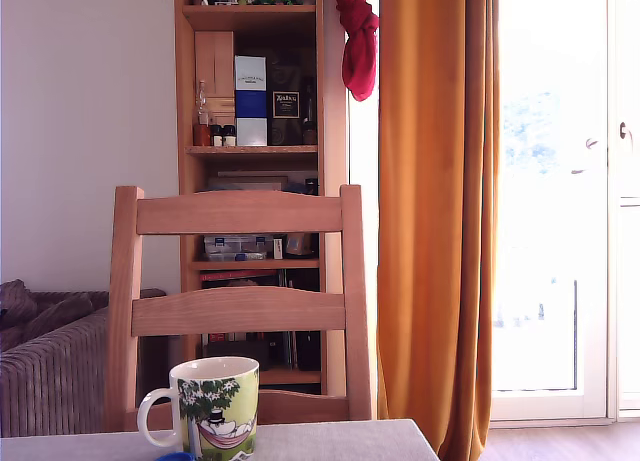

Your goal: Pick the blue coffee capsule and place it inside the green coffee cup

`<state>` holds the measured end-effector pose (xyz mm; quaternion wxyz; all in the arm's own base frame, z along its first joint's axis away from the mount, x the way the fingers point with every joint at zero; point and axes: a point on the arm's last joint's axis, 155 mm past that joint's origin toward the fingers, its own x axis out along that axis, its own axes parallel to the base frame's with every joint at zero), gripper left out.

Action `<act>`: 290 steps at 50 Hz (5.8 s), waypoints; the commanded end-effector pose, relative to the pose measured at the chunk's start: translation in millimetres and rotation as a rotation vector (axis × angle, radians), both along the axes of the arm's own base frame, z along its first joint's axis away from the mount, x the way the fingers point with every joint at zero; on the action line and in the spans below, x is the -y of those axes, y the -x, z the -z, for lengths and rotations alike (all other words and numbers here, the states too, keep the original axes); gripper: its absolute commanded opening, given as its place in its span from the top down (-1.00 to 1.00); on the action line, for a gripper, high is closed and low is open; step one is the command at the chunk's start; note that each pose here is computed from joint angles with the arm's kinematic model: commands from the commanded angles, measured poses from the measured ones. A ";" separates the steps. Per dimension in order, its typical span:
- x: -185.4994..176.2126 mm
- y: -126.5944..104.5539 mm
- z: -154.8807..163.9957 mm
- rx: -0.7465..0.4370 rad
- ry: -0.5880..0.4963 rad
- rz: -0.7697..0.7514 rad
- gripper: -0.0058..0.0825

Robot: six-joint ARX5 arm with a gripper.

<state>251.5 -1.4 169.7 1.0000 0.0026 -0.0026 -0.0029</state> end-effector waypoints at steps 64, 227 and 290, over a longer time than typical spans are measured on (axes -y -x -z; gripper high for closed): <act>146.9 27.2 71.2 -0.449 0.342 0.657 0.59; 265.3 -59.4 209.6 -1.226 0.254 0.455 0.58; 213.5 -129.1 157.6 -1.053 0.117 0.302 0.56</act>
